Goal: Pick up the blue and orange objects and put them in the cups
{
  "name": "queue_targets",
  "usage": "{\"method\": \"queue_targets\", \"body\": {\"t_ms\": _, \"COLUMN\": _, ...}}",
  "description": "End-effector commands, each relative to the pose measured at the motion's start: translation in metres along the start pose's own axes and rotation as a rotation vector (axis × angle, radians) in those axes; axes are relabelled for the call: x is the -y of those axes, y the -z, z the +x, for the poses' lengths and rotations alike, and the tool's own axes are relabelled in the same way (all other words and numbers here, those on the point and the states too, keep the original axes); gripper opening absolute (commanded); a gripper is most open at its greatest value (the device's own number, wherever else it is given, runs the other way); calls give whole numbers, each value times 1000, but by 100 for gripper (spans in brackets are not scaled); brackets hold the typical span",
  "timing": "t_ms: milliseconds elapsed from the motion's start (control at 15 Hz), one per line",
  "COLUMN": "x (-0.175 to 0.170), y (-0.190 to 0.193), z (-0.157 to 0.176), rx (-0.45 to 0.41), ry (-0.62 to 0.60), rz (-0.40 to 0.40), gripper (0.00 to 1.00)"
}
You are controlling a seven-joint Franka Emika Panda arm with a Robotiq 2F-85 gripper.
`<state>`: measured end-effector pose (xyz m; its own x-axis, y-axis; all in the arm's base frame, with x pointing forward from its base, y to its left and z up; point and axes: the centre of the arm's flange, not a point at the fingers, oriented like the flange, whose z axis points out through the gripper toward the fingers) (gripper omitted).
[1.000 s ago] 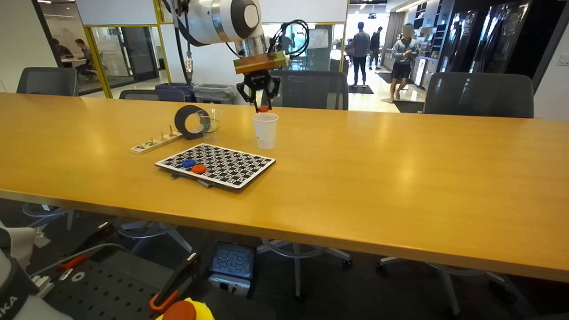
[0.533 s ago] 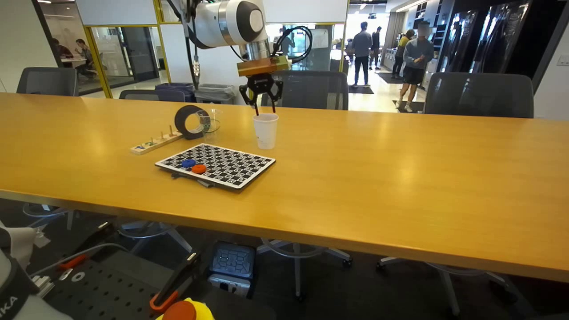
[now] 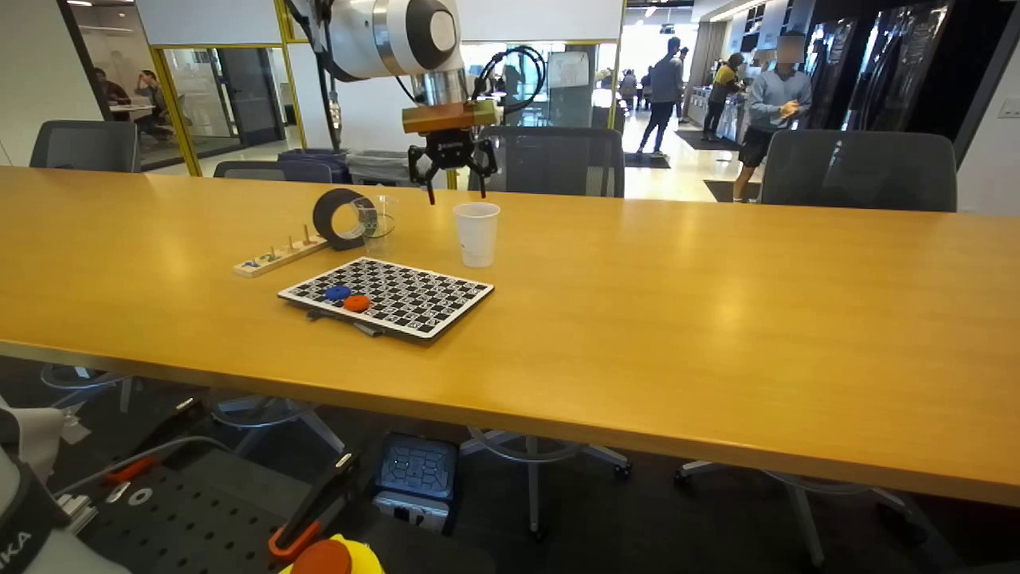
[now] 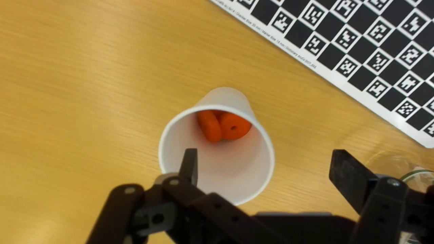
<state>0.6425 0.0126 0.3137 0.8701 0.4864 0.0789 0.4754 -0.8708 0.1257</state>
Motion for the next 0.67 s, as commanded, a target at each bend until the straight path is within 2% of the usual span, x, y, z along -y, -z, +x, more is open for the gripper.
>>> {"method": "queue_targets", "body": {"t_ms": 0, "x": 49, "y": 25, "z": -38, "rx": 6, "ry": -58, "rz": 12, "gripper": 100}}
{"method": "queue_targets", "body": {"t_ms": 333, "x": 113, "y": 12, "z": -69, "rx": 62, "ry": -56, "rz": 58, "gripper": 100}}
{"method": "queue_targets", "body": {"t_ms": 600, "x": 146, "y": -12, "z": -83, "rx": 99, "ry": -28, "rz": 120, "gripper": 100}}
